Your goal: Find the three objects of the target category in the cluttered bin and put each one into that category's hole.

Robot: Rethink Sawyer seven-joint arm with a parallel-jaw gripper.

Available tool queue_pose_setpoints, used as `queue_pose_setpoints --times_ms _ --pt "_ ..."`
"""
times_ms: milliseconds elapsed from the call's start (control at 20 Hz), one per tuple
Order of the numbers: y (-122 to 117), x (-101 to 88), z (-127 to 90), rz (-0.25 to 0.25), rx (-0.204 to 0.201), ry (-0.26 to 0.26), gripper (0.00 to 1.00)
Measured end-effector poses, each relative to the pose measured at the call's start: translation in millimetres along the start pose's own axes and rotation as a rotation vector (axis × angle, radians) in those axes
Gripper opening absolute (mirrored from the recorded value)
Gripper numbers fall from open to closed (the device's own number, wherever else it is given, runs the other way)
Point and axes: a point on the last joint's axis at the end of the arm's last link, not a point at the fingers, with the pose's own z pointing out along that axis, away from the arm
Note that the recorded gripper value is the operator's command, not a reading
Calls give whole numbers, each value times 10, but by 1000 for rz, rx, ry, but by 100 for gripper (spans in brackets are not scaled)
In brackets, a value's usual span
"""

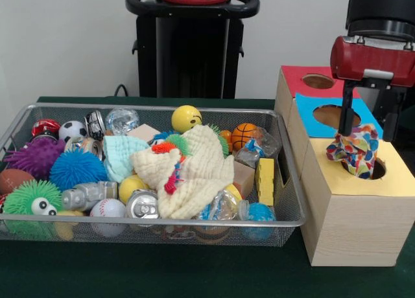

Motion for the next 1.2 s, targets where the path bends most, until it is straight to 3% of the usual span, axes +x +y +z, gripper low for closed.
queue_pose_setpoints --times_ms 250,550,1150,1200 --pt "-43 -7 -72 -10 18 0 100" --pt "-139 -37 -212 -6 30 37 100" --pt "-154 -164 -465 10 10 56 100" --pt "-151 -172 -503 12 5 66 0"
